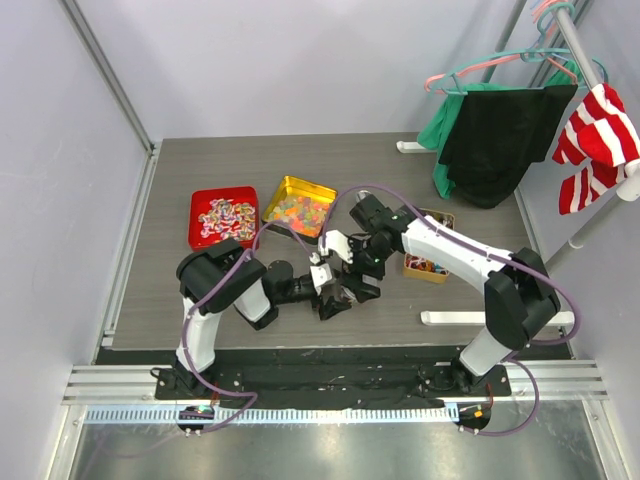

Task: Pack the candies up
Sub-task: Close the bottle lid on the packing bottle.

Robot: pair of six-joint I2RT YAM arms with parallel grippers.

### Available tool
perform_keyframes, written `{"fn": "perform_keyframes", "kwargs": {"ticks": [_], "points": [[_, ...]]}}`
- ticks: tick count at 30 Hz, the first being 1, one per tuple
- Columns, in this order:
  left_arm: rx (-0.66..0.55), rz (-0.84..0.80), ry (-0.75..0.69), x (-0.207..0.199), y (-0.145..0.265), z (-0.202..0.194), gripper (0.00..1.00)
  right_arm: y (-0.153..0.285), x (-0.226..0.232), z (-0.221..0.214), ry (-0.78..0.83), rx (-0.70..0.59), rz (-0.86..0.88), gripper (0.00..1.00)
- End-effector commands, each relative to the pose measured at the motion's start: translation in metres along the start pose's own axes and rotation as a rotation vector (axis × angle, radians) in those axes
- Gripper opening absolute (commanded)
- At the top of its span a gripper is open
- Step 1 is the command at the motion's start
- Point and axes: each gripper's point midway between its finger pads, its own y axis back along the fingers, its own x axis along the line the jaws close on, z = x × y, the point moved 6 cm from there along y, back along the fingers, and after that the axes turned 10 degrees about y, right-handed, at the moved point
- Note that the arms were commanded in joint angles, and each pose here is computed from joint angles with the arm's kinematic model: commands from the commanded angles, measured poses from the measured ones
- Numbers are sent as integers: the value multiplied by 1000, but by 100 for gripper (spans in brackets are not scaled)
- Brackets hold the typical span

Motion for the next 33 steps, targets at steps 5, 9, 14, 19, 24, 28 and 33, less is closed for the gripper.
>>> {"fn": "perform_keyframes", "kwargs": {"ticks": [5, 9, 14, 19, 24, 28, 33], "points": [[-121, -31, -95, 1, -3, 22, 88, -15, -17, 13, -22, -46, -79, 58], [-121, -30, -95, 1, -3, 22, 89, -21, -21, 12, -36, -39, -79, 58], [-124, -31, -96, 1, -3, 23, 89, -23, -21, 10, -40, -35, -81, 58], [-124, -29, -95, 1, -3, 23, 89, -19, -23, 7, -32, -20, -121, 59], [-124, -24, -90, 2, -3, 23, 89, -4, -23, 15, -14, -53, -166, 58], [-126, -24, -91, 2, -4, 24, 89, 3, -23, 16, -8, -56, -191, 58], [-126, -20, -89, 4, -4, 24, 89, 6, -22, 12, -7, -48, -205, 58]]}}
